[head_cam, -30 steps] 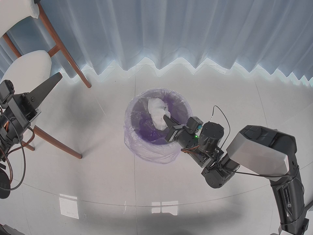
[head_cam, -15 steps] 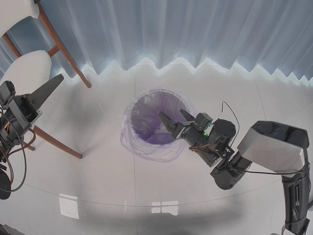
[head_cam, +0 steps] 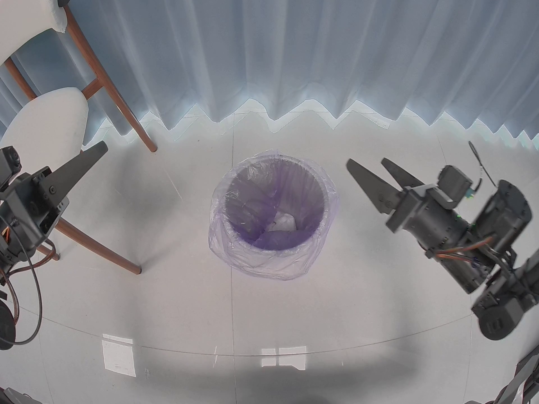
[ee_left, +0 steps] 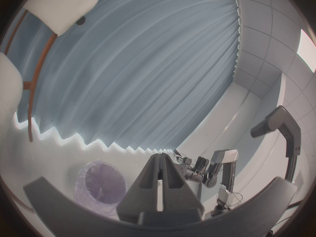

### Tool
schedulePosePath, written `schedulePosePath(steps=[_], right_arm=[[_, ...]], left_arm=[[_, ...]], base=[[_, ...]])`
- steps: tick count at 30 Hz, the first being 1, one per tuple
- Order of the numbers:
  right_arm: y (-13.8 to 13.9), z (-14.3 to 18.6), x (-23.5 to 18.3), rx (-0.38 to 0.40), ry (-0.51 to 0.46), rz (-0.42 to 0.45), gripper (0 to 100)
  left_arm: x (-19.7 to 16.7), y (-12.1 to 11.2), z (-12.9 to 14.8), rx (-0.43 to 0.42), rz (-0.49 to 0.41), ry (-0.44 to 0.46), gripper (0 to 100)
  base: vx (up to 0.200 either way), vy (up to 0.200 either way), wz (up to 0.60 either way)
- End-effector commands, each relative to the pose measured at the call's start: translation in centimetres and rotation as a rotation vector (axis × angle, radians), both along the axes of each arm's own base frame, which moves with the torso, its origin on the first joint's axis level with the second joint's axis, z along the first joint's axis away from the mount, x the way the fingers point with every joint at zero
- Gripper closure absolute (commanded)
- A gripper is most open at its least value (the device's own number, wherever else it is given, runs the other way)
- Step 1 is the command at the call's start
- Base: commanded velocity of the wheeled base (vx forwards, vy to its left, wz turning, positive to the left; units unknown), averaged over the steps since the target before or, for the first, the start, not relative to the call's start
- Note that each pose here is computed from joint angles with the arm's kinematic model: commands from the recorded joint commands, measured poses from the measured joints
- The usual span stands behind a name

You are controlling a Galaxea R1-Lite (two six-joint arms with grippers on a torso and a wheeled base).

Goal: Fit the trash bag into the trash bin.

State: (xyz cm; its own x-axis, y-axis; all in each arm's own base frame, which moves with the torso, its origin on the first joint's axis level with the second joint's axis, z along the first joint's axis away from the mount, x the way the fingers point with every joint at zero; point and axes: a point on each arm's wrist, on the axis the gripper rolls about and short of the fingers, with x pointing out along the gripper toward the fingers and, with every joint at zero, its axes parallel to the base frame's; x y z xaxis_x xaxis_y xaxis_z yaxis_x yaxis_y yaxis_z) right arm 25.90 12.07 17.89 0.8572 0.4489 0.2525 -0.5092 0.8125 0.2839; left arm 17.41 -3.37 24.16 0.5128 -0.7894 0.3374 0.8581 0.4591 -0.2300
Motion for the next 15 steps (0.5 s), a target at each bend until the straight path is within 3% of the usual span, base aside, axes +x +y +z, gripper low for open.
schedulePosePath(steps=[1,11,15], right_arm=[[-3.9,2.6,-7.5,-0.034,-0.059,-0.001,0],[-6.6,3.4,-9.1,-0.111,-0.042,-0.124,0],[-9.0,2.8,-10.5,-0.178,0.063,-0.289,0]], left_arm=[[-3.2,0.6,0.5,0.073,-0.072,-0.075,100],[-4.0,0.6,0.7,0.081,-0.08,-0.064,100],[-4.3,0.7,1.2,0.081,-0.071,-0.092,100]], base=[[0.2,0.0,0.0],[0.2,0.0,0.0],[0.2,0.0,0.0]])
